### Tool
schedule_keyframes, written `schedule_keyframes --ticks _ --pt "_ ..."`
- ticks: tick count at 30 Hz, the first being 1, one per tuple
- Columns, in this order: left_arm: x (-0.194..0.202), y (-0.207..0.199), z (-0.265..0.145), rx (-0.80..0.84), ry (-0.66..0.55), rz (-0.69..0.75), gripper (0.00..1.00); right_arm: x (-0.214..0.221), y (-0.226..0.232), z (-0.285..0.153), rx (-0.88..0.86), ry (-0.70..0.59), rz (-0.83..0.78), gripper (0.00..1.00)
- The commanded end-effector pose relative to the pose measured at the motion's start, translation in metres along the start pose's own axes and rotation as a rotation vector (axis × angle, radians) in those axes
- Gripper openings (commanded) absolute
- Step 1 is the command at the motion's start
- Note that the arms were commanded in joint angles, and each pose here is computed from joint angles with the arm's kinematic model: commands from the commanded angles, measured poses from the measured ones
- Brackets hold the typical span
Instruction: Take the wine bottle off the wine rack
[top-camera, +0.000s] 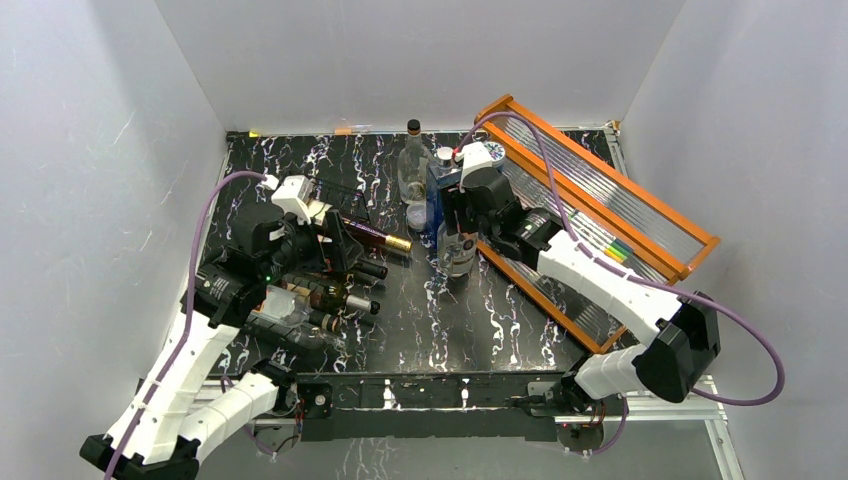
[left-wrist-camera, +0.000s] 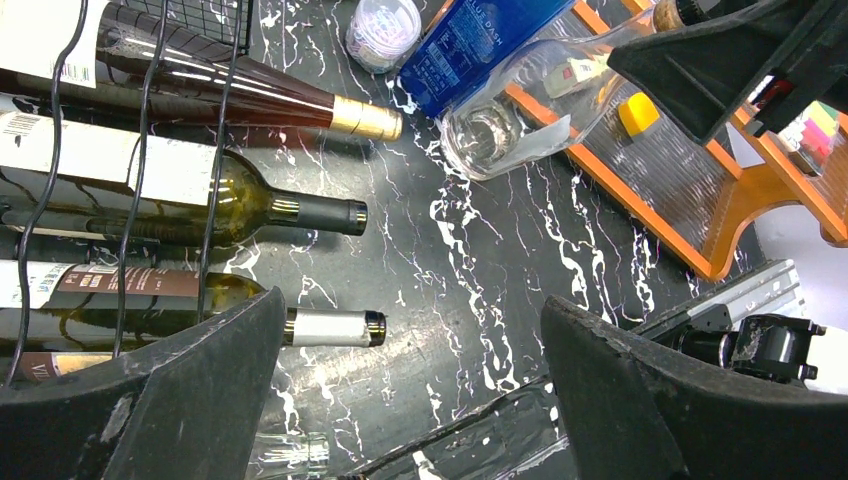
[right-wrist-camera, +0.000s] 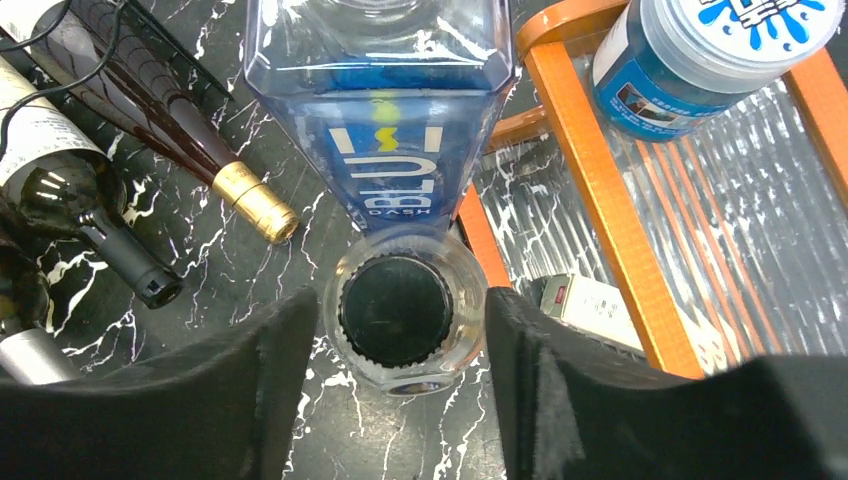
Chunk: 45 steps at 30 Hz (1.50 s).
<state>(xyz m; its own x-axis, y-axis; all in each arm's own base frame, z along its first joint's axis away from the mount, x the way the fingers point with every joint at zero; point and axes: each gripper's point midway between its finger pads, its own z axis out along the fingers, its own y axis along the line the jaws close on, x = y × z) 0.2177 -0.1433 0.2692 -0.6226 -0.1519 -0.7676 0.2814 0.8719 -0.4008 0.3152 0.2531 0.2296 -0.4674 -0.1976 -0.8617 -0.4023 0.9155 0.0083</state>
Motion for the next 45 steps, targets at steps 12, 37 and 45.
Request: schedule_keyframes --ticks 12,37,45 --pt "-0.014 -0.011 -0.007 0.039 -0.044 -0.018 0.98 -0.031 -0.012 -0.067 -0.056 -0.136 0.016 0.98" --pt "-0.035 -0.006 -0.045 0.001 -0.204 -0.044 0.98 -0.014 0.095 -0.122 -0.587 -0.035 0.135 0.98" --pt "-0.041 -0.001 -0.06 -0.037 -0.232 -0.018 0.98 0.028 0.232 -0.107 -0.821 0.104 0.176 0.98"
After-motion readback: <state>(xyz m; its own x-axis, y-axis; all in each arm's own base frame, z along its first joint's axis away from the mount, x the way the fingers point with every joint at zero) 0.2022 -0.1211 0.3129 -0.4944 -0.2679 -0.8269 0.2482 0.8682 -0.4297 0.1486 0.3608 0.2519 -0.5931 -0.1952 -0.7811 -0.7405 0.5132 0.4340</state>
